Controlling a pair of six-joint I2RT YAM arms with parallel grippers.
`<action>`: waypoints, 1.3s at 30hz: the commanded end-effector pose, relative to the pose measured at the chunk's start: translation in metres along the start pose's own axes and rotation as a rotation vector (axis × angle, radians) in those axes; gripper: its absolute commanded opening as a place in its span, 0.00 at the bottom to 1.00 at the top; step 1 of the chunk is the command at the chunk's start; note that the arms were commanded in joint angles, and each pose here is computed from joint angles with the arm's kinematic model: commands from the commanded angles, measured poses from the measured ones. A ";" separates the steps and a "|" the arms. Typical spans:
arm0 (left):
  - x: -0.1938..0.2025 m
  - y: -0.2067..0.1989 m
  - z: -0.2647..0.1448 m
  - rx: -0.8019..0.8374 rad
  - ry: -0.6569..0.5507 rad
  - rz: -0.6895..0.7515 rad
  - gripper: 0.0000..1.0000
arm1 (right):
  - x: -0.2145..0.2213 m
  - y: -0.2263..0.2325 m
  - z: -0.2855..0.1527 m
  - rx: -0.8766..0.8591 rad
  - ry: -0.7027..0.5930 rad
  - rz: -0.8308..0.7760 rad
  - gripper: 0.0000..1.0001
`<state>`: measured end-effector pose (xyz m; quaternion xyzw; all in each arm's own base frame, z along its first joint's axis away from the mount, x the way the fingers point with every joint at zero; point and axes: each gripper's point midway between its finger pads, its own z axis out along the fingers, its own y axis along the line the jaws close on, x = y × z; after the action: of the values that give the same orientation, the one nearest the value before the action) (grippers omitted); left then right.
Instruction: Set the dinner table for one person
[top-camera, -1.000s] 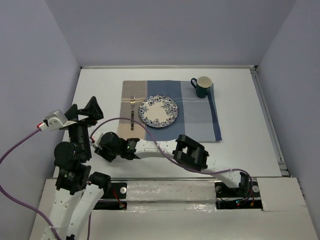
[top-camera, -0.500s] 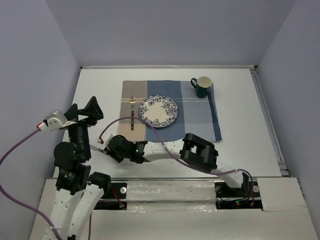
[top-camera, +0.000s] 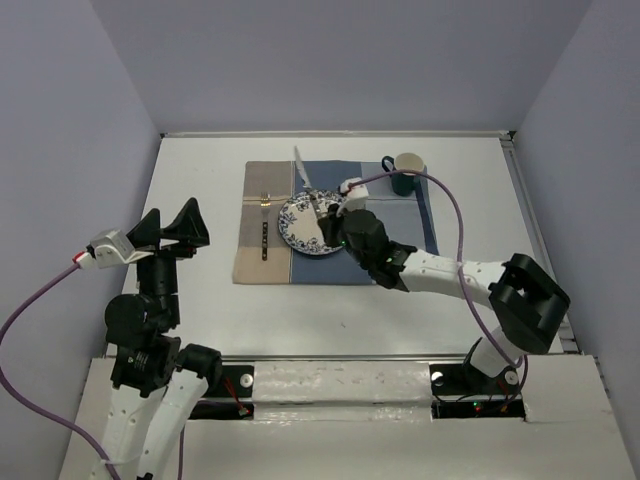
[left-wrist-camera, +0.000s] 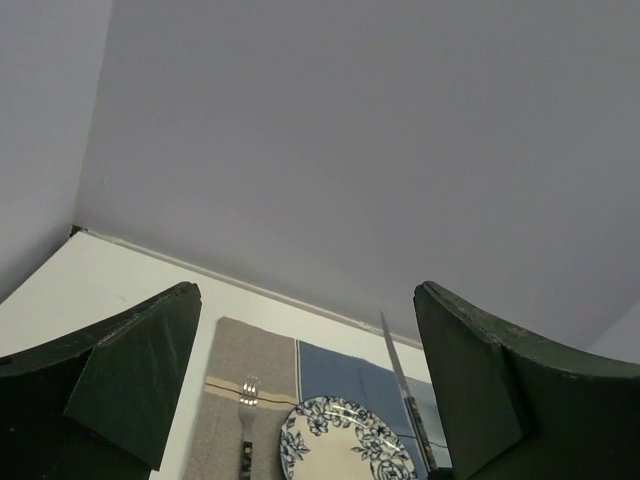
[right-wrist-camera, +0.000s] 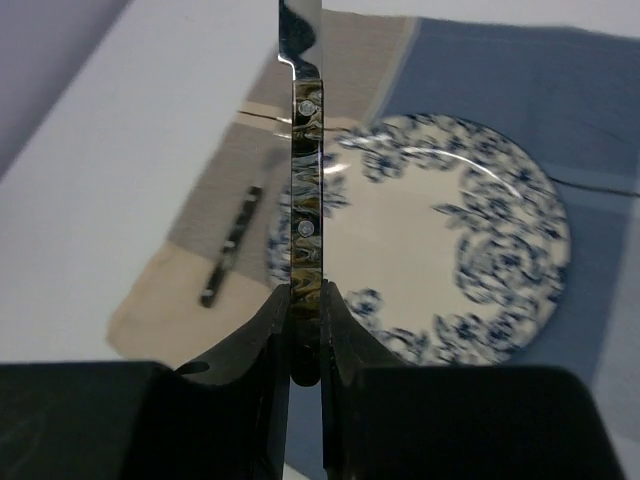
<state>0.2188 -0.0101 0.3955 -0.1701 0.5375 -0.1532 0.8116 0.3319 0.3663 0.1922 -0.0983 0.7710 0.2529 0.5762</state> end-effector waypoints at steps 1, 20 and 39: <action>-0.007 -0.010 -0.001 0.050 -0.028 -0.029 0.99 | 0.020 -0.093 -0.014 0.267 0.009 0.045 0.00; -0.003 -0.013 -0.001 0.062 -0.014 -0.030 0.99 | 0.092 -0.195 -0.013 0.503 0.192 0.048 0.00; 0.002 -0.013 0.001 0.061 -0.001 -0.027 0.99 | 0.089 -0.205 0.001 0.525 0.195 0.035 0.00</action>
<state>0.2188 -0.0199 0.3937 -0.1554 0.5418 -0.1726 0.8078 0.3751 0.1989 0.0317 0.0284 0.8808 0.0358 0.4714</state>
